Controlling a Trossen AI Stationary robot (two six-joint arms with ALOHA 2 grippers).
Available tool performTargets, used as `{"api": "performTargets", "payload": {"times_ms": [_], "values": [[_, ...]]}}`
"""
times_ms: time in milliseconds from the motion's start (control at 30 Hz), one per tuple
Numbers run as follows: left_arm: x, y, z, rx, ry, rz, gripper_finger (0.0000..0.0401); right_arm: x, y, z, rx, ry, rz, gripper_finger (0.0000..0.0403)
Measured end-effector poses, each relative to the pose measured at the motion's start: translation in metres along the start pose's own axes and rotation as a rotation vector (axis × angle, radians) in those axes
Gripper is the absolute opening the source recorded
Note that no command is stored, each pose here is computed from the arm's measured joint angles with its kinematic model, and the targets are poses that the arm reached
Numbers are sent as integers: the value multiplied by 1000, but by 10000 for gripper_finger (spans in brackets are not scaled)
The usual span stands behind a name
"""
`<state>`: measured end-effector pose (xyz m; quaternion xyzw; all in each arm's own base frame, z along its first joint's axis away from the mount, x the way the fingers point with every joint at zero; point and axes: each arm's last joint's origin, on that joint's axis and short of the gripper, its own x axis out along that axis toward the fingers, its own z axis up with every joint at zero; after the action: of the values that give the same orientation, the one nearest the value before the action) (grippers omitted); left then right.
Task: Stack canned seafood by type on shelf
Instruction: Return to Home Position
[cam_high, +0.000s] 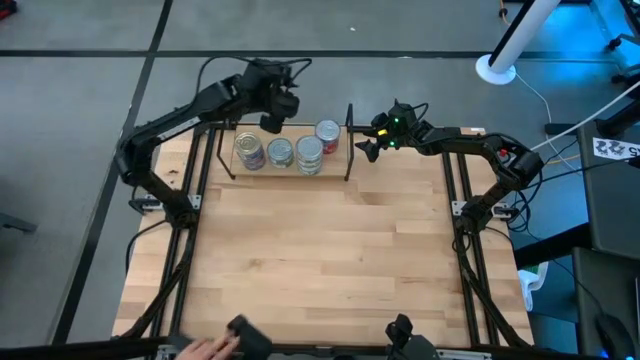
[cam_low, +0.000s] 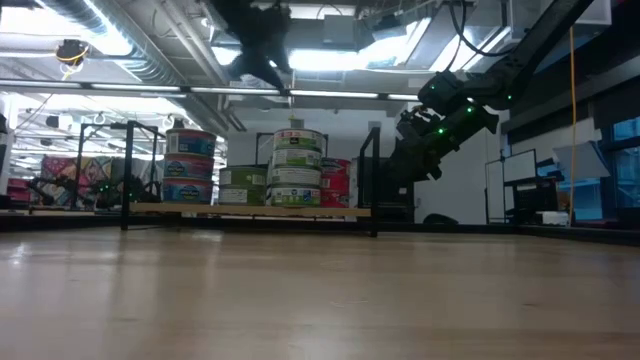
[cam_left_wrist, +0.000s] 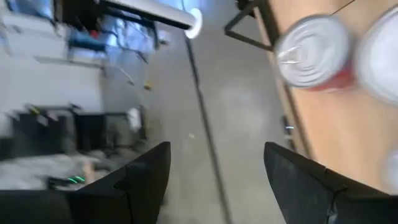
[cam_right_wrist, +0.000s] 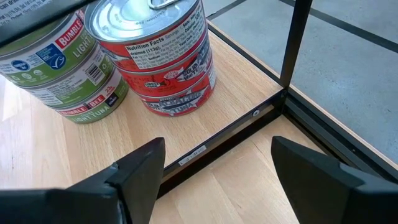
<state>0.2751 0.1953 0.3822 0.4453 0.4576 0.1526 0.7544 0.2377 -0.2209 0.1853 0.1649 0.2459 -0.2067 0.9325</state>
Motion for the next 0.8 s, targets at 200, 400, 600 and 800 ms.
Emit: {"api": "performTargets", "payload": {"times_ms": [200,400,600,800], "values": [[-42,-18,7,-224,11,-135,219,-1,-2,0,3,-1,-4,293],[-90,-39,15,-403,18,-251,130,-1,-2,0,3,-1,-5,293],[-138,-53,12,-638,-87,-429,42,-1,-2,0,4,-1,-6,293],[-180,-54,4,-699,-323,-467,6,-6,2,3,16,-8,114,293]]}}
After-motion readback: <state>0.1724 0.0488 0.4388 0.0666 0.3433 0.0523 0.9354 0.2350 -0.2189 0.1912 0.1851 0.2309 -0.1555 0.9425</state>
